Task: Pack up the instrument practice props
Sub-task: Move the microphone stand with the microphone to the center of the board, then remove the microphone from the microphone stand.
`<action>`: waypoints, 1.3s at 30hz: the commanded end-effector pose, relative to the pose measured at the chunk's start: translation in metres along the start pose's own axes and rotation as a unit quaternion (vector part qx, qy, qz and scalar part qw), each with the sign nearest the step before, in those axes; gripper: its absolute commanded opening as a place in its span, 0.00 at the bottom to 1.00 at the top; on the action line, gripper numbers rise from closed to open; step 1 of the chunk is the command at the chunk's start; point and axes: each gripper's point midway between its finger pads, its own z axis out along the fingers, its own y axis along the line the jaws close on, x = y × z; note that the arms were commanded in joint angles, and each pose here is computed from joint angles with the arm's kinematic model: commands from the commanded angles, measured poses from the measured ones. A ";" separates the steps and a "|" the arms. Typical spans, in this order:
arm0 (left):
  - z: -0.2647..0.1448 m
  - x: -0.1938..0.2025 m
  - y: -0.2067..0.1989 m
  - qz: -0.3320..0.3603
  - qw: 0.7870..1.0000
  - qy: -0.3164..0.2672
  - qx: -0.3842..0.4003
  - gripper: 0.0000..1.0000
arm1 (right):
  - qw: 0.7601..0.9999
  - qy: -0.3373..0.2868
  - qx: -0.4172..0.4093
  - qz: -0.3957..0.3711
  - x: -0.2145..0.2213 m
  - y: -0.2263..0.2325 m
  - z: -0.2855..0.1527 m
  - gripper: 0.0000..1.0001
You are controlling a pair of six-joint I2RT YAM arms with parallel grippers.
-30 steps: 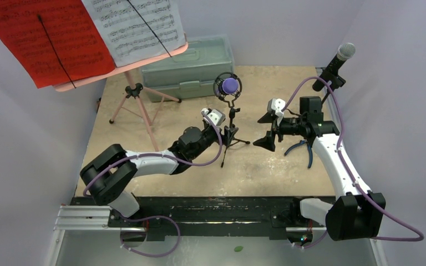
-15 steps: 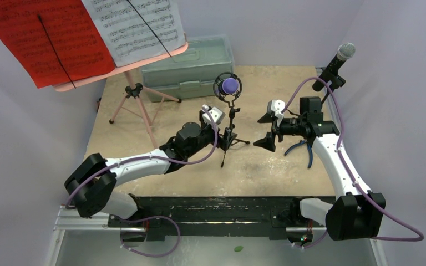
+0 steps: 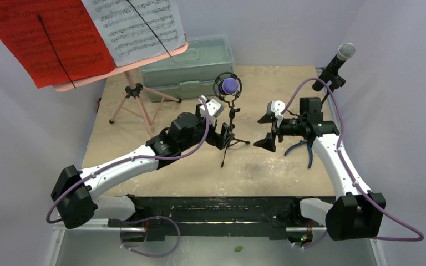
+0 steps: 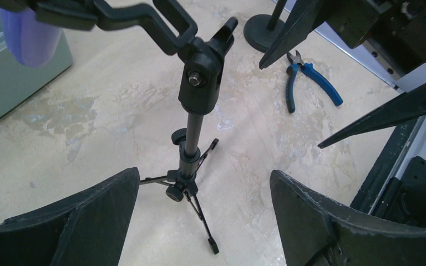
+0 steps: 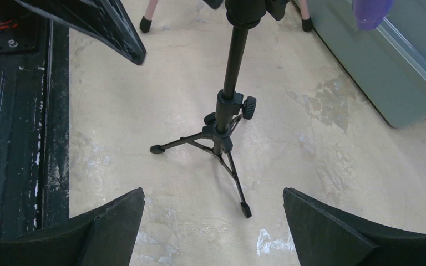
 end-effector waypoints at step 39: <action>-0.028 -0.212 -0.045 0.302 0.933 -0.176 0.081 0.92 | 0.999 -0.006 -0.010 -0.043 -0.011 0.009 -0.007 0.99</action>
